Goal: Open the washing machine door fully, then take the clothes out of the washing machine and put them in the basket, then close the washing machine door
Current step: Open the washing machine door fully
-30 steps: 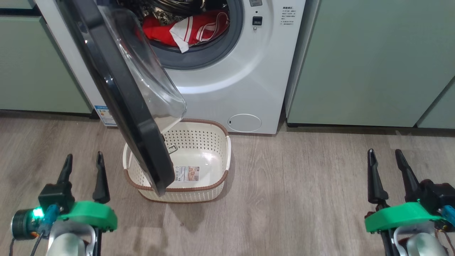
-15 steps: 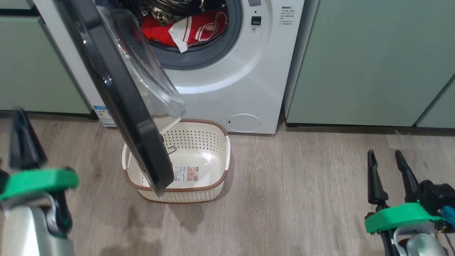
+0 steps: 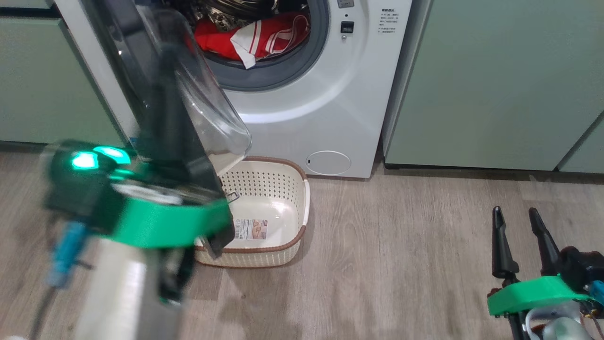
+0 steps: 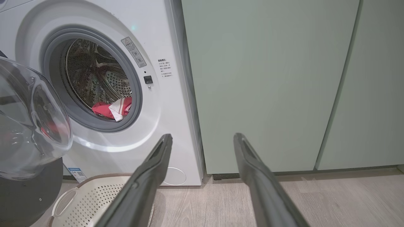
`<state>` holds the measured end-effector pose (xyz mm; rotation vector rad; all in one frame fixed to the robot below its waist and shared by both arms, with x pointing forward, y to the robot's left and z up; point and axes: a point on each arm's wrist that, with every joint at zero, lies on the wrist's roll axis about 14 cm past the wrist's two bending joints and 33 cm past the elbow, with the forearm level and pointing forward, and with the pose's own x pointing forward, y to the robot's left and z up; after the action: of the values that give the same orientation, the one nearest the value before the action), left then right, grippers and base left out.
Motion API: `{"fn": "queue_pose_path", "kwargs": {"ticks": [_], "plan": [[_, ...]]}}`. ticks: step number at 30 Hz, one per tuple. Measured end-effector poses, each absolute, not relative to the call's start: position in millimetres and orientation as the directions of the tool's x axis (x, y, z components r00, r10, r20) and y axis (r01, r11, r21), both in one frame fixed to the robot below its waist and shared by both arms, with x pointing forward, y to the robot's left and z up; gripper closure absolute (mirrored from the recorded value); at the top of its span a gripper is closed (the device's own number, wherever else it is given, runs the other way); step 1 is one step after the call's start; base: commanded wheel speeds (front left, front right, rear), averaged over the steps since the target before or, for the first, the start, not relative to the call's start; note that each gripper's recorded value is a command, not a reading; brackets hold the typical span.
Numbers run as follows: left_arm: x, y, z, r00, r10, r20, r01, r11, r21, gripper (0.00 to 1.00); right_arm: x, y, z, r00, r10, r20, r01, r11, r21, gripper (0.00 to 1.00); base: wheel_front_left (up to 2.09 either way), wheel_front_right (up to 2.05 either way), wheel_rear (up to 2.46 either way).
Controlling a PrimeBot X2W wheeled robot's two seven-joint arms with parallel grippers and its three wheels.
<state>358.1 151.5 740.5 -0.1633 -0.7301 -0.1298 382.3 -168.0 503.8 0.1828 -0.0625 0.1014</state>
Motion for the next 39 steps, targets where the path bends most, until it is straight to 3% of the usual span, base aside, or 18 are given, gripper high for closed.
{"fn": "queue_pose_path", "kwargs": {"ticks": [5, 14, 25, 39], "plan": [[358.0, 84.6, 718.5, 0.759, -0.243, 0.604, 0.358, 0.931, -0.074, 1.0, 382.8, -168.7, 501.1, 0.994, 0.092, 0.064, -0.102, 0.978, 0.18, 0.0, 0.0, 0.0, 0.0], [364.4, 28.2, 608.9, 0.849, -0.428, 0.311, 0.464, 0.884, -0.048, 1.0, 383.0, -169.5, 496.1, 0.995, 0.09, 0.049, -0.098, 0.979, 0.181, 0.0, 0.0, 0.0, 0.0], [380.2, 61.6, 503.8, 0.95, -0.309, 0.04, 0.311, 0.949, -0.047, 1.0, 383.1, -171.8, 492.2, 0.996, 0.084, 0.038, -0.09, 0.979, 0.181, 0.0, 0.0, 0.0, 0.0], [392.9, 106.6, 506.2, 0.989, -0.144, 0.043, 0.146, 0.988, -0.048, 1.0, 390.7, -157.6, 491.8, 0.991, 0.125, 0.037, -0.13, 0.975, 0.182, 0.0, 0.0, 0.0, 0.0]]}}
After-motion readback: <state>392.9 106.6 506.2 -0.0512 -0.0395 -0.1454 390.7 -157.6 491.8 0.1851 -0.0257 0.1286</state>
